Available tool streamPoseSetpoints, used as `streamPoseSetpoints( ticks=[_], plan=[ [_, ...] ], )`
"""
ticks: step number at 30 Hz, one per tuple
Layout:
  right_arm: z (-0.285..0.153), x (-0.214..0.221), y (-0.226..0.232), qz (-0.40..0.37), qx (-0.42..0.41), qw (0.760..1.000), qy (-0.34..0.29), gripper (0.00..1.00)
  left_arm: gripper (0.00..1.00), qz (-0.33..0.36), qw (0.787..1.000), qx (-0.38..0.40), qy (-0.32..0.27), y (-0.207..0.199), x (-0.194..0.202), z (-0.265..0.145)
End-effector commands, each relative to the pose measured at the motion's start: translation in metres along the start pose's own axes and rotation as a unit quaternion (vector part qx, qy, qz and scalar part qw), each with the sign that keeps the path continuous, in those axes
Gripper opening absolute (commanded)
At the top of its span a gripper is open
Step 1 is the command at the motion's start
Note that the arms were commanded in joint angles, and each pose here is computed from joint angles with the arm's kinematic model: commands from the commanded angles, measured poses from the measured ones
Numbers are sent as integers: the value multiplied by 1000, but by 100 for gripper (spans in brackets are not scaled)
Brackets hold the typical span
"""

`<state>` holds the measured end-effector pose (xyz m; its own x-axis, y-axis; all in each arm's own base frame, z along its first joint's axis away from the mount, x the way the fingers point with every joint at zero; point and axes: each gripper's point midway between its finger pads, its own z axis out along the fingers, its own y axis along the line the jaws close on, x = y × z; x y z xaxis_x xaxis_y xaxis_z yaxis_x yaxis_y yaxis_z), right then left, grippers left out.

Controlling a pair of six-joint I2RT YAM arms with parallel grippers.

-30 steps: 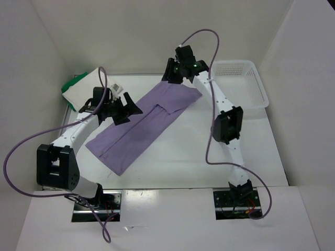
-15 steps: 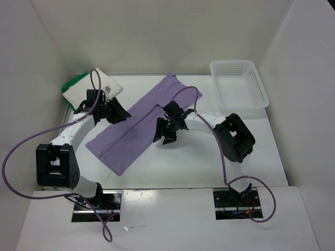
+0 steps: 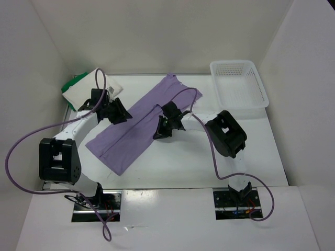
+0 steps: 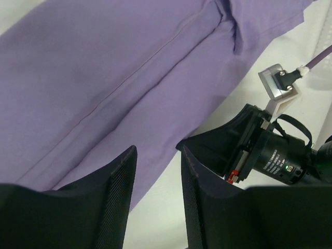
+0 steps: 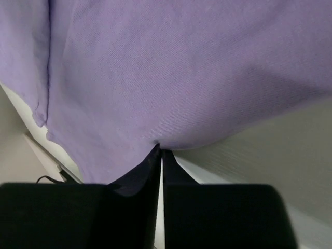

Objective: Fold and stack the t-shirts

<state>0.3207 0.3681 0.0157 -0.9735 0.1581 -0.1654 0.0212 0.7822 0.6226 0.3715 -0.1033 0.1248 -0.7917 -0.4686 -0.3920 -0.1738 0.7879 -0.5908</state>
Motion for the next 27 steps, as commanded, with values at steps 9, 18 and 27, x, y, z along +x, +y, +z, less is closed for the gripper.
streamPoseSetpoints(
  ticks=[9,18,27],
  plan=[
    [-85,9,-100,-27,108,994,16,0,54,83,996,-16,-19,-23,-31,38],
    [-139,-9,-130,0,128,992,2,30,66,99,995,-5,5,-37,-46,101],
    [-143,-37,-105,-2,77,997,-32,42,59,102,993,29,46,-41,-60,187]
  ],
)
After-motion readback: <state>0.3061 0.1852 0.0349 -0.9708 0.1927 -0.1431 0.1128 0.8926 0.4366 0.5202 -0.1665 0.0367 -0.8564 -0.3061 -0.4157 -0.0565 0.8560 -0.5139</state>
